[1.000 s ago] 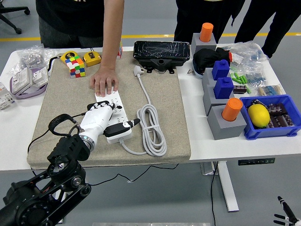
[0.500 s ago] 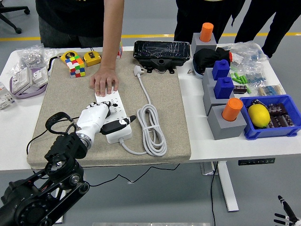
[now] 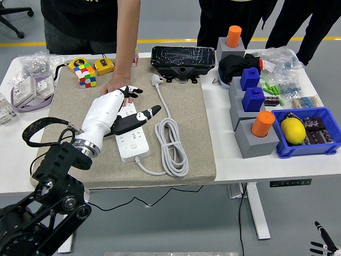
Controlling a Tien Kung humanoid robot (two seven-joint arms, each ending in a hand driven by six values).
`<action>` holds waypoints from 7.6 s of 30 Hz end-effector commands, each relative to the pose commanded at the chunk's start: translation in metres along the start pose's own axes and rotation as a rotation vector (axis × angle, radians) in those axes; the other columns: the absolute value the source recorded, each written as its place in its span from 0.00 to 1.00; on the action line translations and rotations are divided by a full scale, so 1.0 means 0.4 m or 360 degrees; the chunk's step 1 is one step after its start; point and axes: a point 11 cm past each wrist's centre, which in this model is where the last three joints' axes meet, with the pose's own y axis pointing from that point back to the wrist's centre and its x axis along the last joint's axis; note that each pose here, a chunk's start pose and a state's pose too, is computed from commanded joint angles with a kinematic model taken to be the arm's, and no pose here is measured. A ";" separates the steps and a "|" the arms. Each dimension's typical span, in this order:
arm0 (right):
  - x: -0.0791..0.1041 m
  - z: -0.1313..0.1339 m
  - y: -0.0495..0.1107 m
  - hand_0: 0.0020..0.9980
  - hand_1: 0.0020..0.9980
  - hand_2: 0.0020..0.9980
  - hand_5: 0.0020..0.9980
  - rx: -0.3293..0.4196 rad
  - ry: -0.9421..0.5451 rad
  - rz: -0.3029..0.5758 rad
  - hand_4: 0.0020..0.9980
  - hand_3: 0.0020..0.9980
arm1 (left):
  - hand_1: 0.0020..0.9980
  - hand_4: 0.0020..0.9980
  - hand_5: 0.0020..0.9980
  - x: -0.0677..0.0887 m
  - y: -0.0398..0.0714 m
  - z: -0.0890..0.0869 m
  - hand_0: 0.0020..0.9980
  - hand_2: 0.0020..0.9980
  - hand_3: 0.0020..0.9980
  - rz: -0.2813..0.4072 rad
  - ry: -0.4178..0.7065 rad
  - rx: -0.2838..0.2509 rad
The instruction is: Pick up the plug,place it near the board,insert it into the board,press the button
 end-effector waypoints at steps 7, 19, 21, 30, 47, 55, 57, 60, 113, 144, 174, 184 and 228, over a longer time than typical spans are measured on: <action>-0.001 0.006 0.000 0.79 0.72 0.68 0.99 -0.0007 -0.0001 -0.0001 1.00 0.67 | 0.02 0.65 0.00 -0.014 0.002 -0.061 0.19 0.14 0.66 -0.0285 -0.0127 0.0134; -0.001 0.002 0.000 0.79 0.72 0.68 0.99 -0.0002 -0.0004 0.0000 1.00 0.67 | 0.01 0.67 0.00 -0.085 0.031 -0.093 0.17 0.12 0.75 -0.0692 -0.0385 0.0262; 0.000 0.004 0.000 0.79 0.72 0.68 0.99 -0.0005 -0.0005 0.0001 1.00 0.67 | 0.01 0.67 0.00 -0.093 0.031 -0.084 0.17 0.12 0.75 -0.0687 -0.0392 0.0242; 0.000 0.003 0.000 0.79 0.71 0.68 1.00 -0.0003 -0.0004 0.0000 1.00 0.67 | 0.01 0.67 0.00 -0.122 0.019 -0.125 0.18 0.13 0.90 -0.0708 -0.0441 0.0317; 0.001 0.003 0.000 0.79 0.72 0.68 1.00 -0.0003 -0.0008 0.0003 1.00 0.67 | 0.00 0.65 0.00 -0.143 0.017 -0.148 0.18 0.13 0.78 -0.0761 -0.0462 0.0352; 0.000 0.018 -0.001 0.79 0.72 0.68 1.00 -0.0017 -0.0004 0.0002 1.00 0.67 | 0.00 0.61 0.00 -0.143 0.017 -0.144 0.18 0.12 0.62 -0.0740 -0.0453 0.0340; -0.001 0.020 -0.001 0.79 0.72 0.68 1.00 -0.0018 -0.0004 0.0001 1.00 0.67 | 0.00 0.61 0.00 -0.145 0.018 -0.145 0.18 0.12 0.62 -0.0742 -0.0450 0.0341; -0.001 0.019 -0.001 0.79 0.72 0.68 1.00 -0.0018 -0.0004 0.0002 1.00 0.67 | 0.00 0.60 0.00 -0.147 0.018 -0.145 0.18 0.12 0.64 -0.0740 -0.0445 0.0340; 0.003 0.014 -0.001 0.79 0.72 0.68 1.00 -0.0011 -0.0022 0.0010 1.00 0.67 | 0.00 0.55 0.00 -0.155 0.001 -0.156 0.18 0.11 0.74 -0.0695 -0.0433 0.0337; -0.007 0.020 -0.001 0.79 0.72 0.68 1.00 -0.0015 -0.0028 -0.0002 1.00 0.67 | 0.11 0.57 0.00 -0.042 -0.005 -0.050 0.24 0.22 0.62 -0.0326 -0.0347 0.0095; 0.011 0.028 -0.002 0.79 0.72 0.68 1.00 -0.0032 -0.0014 0.0019 1.00 0.67 | 1.00 1.00 0.44 0.069 0.011 -0.089 1.00 1.00 0.98 0.0160 0.0176 -0.0038; 0.008 0.034 -0.002 0.79 0.72 0.68 1.00 -0.0037 -0.0016 0.0015 1.00 0.67 | 1.00 1.00 0.45 0.070 0.020 -0.100 1.00 1.00 0.98 0.0161 0.0160 -0.0025; 0.005 0.032 -0.002 0.79 0.72 0.68 1.00 -0.0032 -0.0038 0.0012 1.00 0.67 | 1.00 1.00 0.73 0.221 0.068 -0.207 1.00 1.00 0.98 0.0706 0.0278 0.0048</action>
